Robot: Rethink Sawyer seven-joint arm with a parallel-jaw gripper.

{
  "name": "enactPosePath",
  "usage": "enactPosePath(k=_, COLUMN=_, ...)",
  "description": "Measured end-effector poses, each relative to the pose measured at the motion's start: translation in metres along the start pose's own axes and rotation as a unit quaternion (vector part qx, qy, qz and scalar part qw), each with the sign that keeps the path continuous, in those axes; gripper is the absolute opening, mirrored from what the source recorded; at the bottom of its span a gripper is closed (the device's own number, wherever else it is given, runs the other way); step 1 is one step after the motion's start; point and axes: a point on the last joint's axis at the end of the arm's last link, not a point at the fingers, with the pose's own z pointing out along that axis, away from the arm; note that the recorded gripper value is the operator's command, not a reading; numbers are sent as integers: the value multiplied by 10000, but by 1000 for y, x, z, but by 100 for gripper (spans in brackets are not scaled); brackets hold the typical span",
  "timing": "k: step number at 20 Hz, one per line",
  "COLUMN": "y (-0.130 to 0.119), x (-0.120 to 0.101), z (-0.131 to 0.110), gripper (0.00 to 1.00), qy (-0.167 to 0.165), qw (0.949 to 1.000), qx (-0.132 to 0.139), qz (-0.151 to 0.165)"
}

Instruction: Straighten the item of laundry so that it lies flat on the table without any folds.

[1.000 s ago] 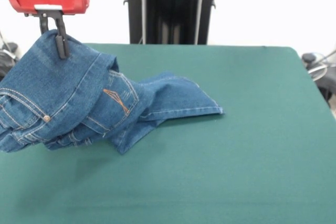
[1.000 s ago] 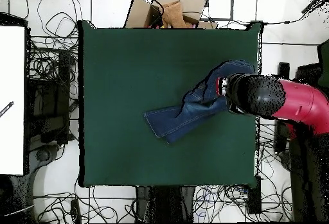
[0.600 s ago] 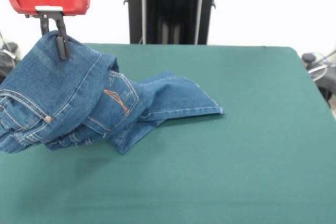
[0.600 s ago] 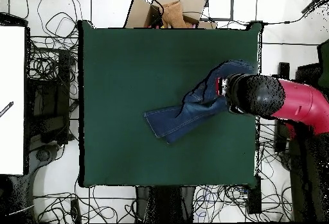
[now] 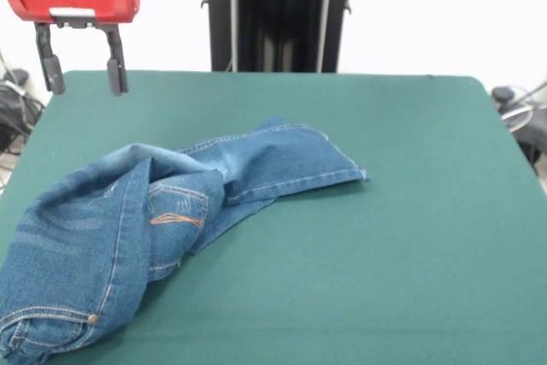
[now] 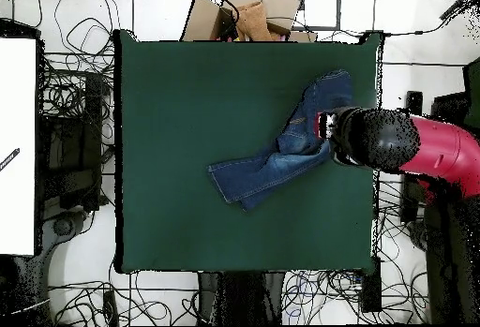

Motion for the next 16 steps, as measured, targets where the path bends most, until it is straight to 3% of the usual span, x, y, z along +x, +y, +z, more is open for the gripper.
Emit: enactPosePath(k=16, y=-7, x=2, z=-1, gripper=100, qy=-6, qw=10000, qx=14, qz=47)
